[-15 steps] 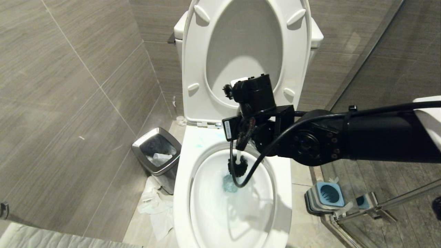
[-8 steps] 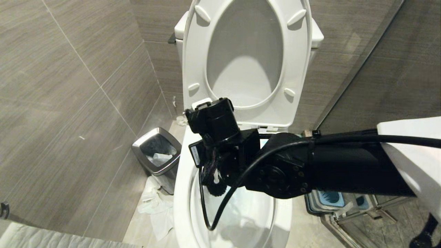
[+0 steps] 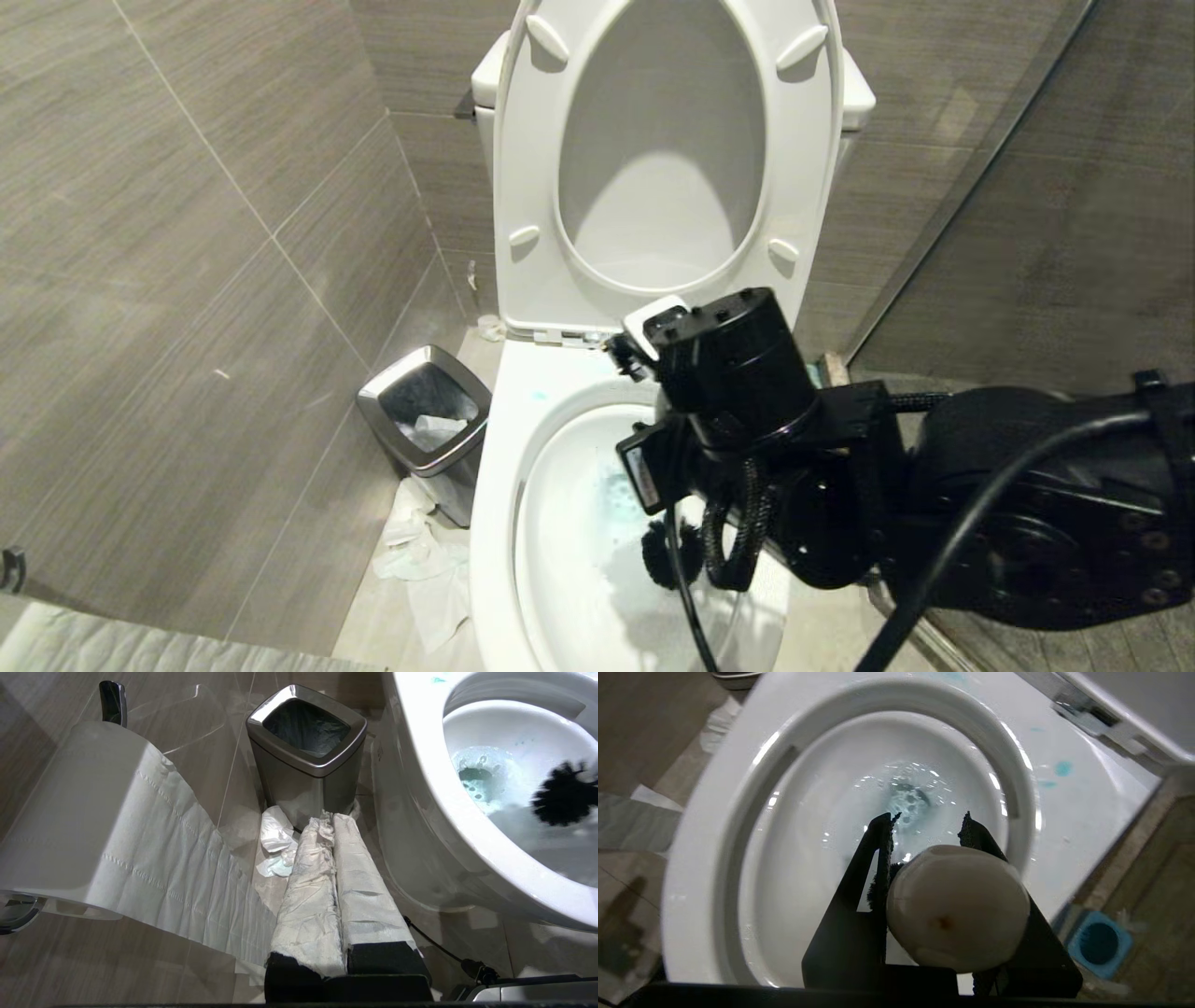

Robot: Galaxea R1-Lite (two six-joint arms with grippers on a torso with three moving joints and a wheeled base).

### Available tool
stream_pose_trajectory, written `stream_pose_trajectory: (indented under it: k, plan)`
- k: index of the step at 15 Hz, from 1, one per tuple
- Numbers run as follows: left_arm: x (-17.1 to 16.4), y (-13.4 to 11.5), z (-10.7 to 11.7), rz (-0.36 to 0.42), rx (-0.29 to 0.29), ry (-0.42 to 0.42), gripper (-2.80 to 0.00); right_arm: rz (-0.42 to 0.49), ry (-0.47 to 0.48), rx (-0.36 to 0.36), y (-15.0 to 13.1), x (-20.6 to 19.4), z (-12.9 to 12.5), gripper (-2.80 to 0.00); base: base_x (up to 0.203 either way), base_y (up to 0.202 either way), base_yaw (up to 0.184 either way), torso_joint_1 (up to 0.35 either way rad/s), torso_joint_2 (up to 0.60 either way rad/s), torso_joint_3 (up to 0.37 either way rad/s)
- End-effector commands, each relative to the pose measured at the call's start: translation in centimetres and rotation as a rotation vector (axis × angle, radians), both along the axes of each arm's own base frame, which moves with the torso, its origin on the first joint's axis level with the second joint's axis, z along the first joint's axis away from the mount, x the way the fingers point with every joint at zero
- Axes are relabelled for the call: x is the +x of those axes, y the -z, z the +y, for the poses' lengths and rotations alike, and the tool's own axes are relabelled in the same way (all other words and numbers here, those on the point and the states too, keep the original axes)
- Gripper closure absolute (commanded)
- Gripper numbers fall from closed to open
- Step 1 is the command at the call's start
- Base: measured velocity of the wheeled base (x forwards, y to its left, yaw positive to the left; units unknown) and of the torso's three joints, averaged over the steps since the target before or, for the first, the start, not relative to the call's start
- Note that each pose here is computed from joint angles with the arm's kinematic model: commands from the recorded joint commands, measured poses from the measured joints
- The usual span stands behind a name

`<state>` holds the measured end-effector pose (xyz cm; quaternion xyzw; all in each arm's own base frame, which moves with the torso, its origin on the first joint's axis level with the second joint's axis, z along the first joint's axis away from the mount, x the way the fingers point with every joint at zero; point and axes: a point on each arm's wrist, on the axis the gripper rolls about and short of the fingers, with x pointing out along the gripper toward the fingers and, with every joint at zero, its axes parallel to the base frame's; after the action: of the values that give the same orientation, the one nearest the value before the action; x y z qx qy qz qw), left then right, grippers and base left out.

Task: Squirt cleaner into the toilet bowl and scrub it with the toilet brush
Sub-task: Scrub the toilet bowl

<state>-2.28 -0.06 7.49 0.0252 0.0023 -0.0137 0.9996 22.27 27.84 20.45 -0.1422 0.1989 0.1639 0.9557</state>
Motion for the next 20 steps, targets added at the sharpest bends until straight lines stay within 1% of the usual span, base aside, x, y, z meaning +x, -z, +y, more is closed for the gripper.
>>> stream_pose_trajectory:
  k: [1, 2, 4, 6, 8, 10, 12, 14, 18, 19, 20]
  plan:
    - [0.0, 0.0, 0.0, 0.002, 0.000, 0.000, 0.00, -0.019, 0.054, 0.021, -1.2, 0.5, -2.3, 0.00, 0.000, 0.000, 0.000, 0.000, 0.00, 0.000]
    - [0.0, 0.0, 0.0, 0.002, 0.000, 0.000, 0.00, -0.020, 0.082, 0.019, -1.2, 1.4, -2.9, 0.00, 0.000, 0.000, 0.000, 0.000, 0.00, 0.000]
    - [0.0, 0.0, 0.0, 0.002, 0.000, 0.000, 0.00, -0.020, 0.112, 0.013, -0.6, 3.0, -2.9, 0.00, 0.000, 0.000, 0.000, 0.000, 0.00, 0.000]
    - [0.0, 0.0, 0.0, 0.002, 0.000, 0.000, 0.00, -0.031, 0.116, 0.024, -0.4, 4.3, -1.8, 0.00, 0.000, 0.000, 0.000, 0.000, 0.00, 0.000]
    - [0.0, 0.0, 0.0, 0.002, 0.000, 0.000, 0.00, -0.054, 0.106, 0.047, -0.9, 5.1, -0.4, 0.00, 0.000, 0.000, 0.000, 0.000, 0.00, 0.000]
    - [0.0, 0.0, 0.0, 0.002, 0.000, 0.000, 0.00, -0.064, 0.069, 0.056, -1.2, 4.4, 1.1, 0.00, 0.000, 0.000, 0.000, 0.000, 0.00, 0.000]
    - [0.0, 0.0, 0.0, 0.002, 0.000, 0.000, 0.00, -0.051, 0.062, 0.038, -0.2, 4.6, 1.8, 0.00, 0.000, 0.000, 0.000, 0.000, 0.00, 0.000]
    - [0.0, 0.0, 0.0, 0.002, 0.000, 0.000, 0.00, -0.020, 0.066, 0.005, 2.0, 5.3, 2.7, 0.00, 0.000, 0.000, 0.000, 0.000, 0.00, 0.000]
    - [0.0, 0.0, 0.0, 0.002, 0.000, 0.000, 0.00, -0.016, 0.090, -0.004, 6.6, 7.8, 5.2, 0.00, 0.000, 0.000, 0.000, 0.000, 0.00, 0.000]
    - [0.0, 0.0, 0.0, 0.002, 0.000, 0.000, 0.00, -0.039, 0.105, 0.013, 6.8, 8.4, 5.8, 0.00, 0.000, 0.000, 0.000, 0.000, 0.00, 0.000]
    - [0.0, 0.0, 0.0, 0.002, 0.000, 0.000, 0.00, -0.061, 0.112, 0.035, 6.2, 8.6, 6.1, 0.00, 0.000, 0.000, 0.000, 0.000, 0.00, 0.000]
